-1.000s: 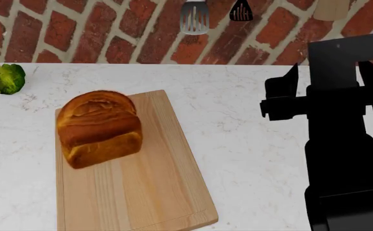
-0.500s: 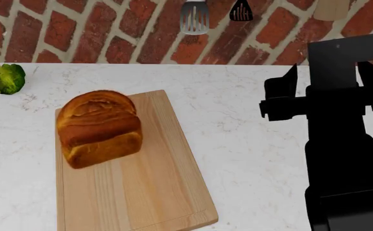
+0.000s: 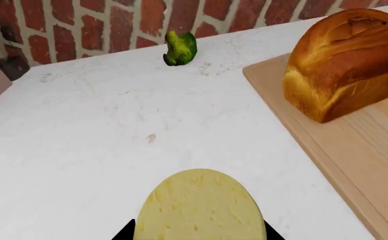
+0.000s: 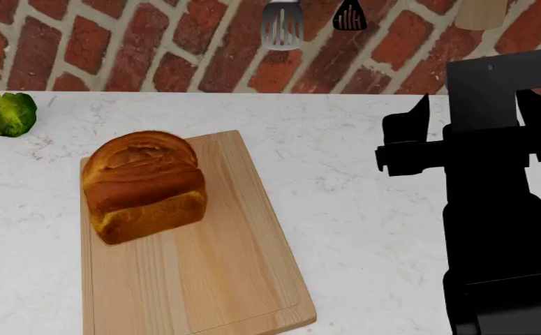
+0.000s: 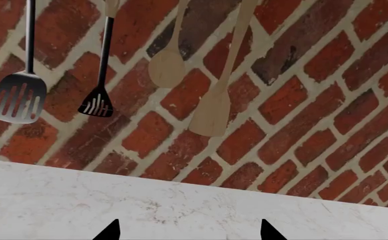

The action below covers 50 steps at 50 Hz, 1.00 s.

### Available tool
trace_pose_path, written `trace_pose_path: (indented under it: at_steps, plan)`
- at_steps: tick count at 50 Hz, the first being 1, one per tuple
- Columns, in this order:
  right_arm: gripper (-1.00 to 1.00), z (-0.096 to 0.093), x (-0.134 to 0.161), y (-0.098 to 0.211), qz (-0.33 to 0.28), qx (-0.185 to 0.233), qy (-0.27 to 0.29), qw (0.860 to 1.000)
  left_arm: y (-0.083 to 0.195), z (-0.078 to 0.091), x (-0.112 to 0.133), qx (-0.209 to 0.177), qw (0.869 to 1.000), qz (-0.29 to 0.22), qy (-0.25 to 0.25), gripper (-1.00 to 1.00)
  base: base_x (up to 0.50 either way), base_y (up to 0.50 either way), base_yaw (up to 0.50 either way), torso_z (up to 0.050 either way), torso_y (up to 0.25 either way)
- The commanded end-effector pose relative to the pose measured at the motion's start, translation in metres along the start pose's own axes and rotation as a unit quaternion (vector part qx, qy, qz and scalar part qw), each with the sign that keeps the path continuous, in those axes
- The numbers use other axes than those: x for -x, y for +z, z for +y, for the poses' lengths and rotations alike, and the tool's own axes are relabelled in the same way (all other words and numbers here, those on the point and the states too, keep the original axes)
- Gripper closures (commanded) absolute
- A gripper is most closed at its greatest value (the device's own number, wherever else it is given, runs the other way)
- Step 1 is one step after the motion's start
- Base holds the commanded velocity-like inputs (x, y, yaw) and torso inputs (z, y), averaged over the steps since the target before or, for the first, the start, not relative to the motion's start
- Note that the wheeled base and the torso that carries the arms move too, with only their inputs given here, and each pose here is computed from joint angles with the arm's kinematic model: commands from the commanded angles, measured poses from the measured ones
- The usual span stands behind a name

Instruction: Pick up the wedge of cheese and place it on the slice of bread to prepare a simple cheese on bread dish.

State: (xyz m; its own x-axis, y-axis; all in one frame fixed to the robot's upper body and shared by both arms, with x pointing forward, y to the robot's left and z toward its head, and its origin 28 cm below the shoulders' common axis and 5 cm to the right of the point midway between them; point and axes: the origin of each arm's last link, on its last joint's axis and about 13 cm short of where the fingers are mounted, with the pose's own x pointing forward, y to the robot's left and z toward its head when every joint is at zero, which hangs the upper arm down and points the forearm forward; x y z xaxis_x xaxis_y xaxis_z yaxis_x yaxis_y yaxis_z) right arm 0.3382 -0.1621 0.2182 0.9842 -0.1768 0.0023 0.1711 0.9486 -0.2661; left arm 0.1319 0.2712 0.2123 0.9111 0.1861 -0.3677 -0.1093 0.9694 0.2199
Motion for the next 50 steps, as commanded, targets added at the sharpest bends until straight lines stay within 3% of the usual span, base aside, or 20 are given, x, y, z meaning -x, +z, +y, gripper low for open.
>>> trace_pose_path:
  at_steps: [1,11,18,29,39,50]
  plan:
    - [-1.00,0.001,0.000,0.001,0.000,-0.004,0.003,1.000,0.037,-0.001,-0.005,-0.010,1.000,-0.013,-0.002,1.00,0.00,0.00,0.00,0.000,0.000]
    - [-1.00,0.001,-0.001,-0.001,0.000,-0.005,0.002,1.000,0.064,-0.016,-0.014,-0.009,0.999,-0.021,-0.046,1.00,0.00,0.00,0.00,0.000,0.000]
    - [-1.00,0.001,-0.001,-0.001,-0.002,-0.005,0.002,1.000,0.081,-0.027,-0.027,-0.022,0.998,-0.027,-0.051,1.00,0.00,0.00,0.00,0.000,0.000]
    - [-1.00,0.000,0.000,0.000,-0.004,-0.004,0.003,1.000,0.095,-0.030,-0.044,-0.022,0.999,-0.016,-0.041,1.00,0.00,0.00,0.00,0.000,0.000]
    - [-1.00,0.000,0.000,0.000,-0.003,-0.004,0.003,1.000,0.117,-0.036,-0.060,0.001,0.998,0.001,-0.066,1.00,0.00,0.00,0.00,0.000,0.000]
    - [-1.00,0.001,-0.001,-0.001,-0.002,-0.004,0.003,1.000,0.126,-0.046,-0.080,-0.009,0.996,0.029,-0.078,1.00,0.00,0.00,0.00,0.000,0.000]
